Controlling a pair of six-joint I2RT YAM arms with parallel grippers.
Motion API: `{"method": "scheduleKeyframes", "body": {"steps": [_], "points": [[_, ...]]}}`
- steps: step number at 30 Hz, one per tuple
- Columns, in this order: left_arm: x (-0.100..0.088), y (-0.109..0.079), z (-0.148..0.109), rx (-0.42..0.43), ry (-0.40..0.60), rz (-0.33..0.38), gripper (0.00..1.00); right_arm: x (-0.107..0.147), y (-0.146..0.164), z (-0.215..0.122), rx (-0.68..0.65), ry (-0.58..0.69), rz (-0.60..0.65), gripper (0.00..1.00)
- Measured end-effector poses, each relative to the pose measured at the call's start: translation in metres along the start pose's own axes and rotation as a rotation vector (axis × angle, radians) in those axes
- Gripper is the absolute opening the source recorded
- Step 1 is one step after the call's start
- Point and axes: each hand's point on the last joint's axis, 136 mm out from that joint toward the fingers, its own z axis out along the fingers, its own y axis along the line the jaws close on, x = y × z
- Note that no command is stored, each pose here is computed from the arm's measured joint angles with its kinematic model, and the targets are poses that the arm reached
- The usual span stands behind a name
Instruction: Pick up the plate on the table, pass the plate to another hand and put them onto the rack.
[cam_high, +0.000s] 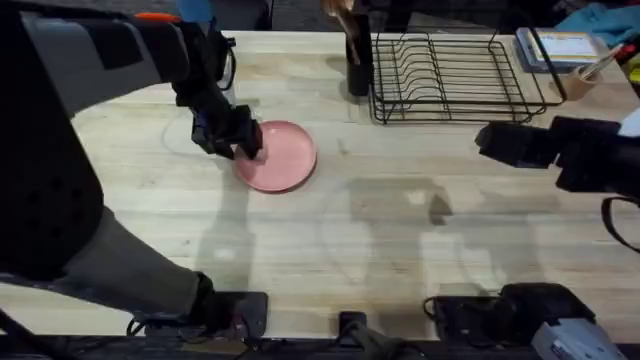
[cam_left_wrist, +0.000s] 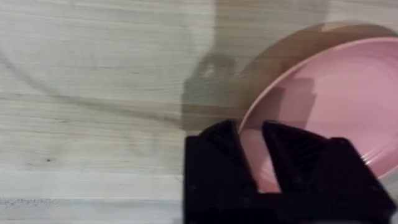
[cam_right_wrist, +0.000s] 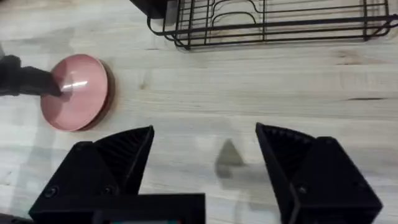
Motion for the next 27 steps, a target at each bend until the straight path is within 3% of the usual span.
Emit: {"method": "scheduleKeyframes", "body": {"steps": [4, 5, 17, 27], "points": [[-0.003, 0.0, -0.002, 0.003, -0.007, -0.007, 0.074, 0.0, 0.0, 0.0, 0.0, 0.0, 0.0, 0.998], [-0.004, -0.001, -0.003, 0.009, -0.01, -0.01, 0.057, 0.0, 0.0, 0.0, 0.0, 0.0, 0.0, 0.998], [0.005, -0.005, -0.016, 0.026, 0.048, -0.019, 0.042, -0.011, 0.002, 0.0, -0.007, -0.044, -0.01, 0.998], [-0.014, -0.01, -0.052, 0.032, 0.016, -0.023, 0.044, -0.012, -0.002, 0.0, 0.013, -0.051, -0.01, 0.998]]}}
